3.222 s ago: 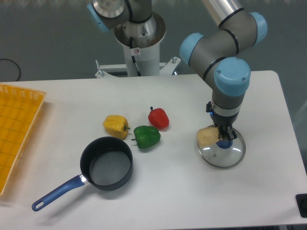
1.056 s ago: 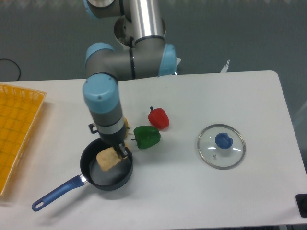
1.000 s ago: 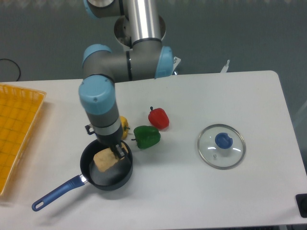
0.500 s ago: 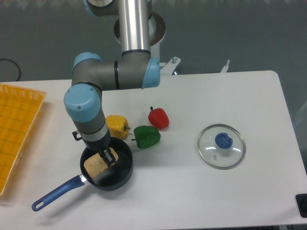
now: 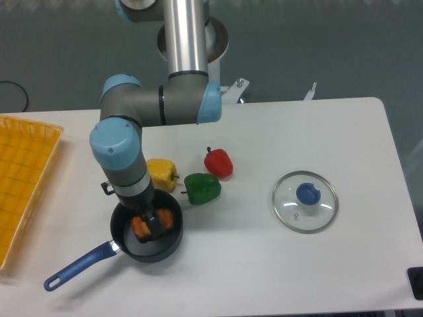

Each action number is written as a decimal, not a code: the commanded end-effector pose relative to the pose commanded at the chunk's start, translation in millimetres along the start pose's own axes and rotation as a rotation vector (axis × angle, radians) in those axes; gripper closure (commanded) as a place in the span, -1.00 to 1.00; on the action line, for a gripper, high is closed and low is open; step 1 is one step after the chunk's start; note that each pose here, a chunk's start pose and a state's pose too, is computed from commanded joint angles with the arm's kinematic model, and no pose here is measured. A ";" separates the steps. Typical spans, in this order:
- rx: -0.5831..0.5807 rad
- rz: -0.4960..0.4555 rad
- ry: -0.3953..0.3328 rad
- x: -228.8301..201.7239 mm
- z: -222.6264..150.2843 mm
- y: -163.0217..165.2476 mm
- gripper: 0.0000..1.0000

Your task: Place the bread in the pot

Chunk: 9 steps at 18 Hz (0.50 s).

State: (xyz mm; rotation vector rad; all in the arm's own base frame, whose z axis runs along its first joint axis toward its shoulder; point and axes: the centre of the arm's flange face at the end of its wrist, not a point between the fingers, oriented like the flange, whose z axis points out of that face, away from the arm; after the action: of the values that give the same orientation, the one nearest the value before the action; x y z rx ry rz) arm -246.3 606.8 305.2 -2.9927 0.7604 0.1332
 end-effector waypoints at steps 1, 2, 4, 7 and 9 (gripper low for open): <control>-0.001 -0.009 0.003 -3.9 0.8 6.6 -1.00; -0.002 -0.014 0.001 -8.7 1.5 13.0 -1.00; -0.010 0.018 -0.009 -19.9 -1.0 26.1 -1.00; -0.063 0.095 -0.026 -37.4 -8.1 58.3 -1.00; -0.068 0.120 -0.021 -48.1 -6.7 76.1 -1.00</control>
State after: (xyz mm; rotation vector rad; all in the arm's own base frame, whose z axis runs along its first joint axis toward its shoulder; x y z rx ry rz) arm -324.3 562.3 314.4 -3.0032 0.9525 0.1983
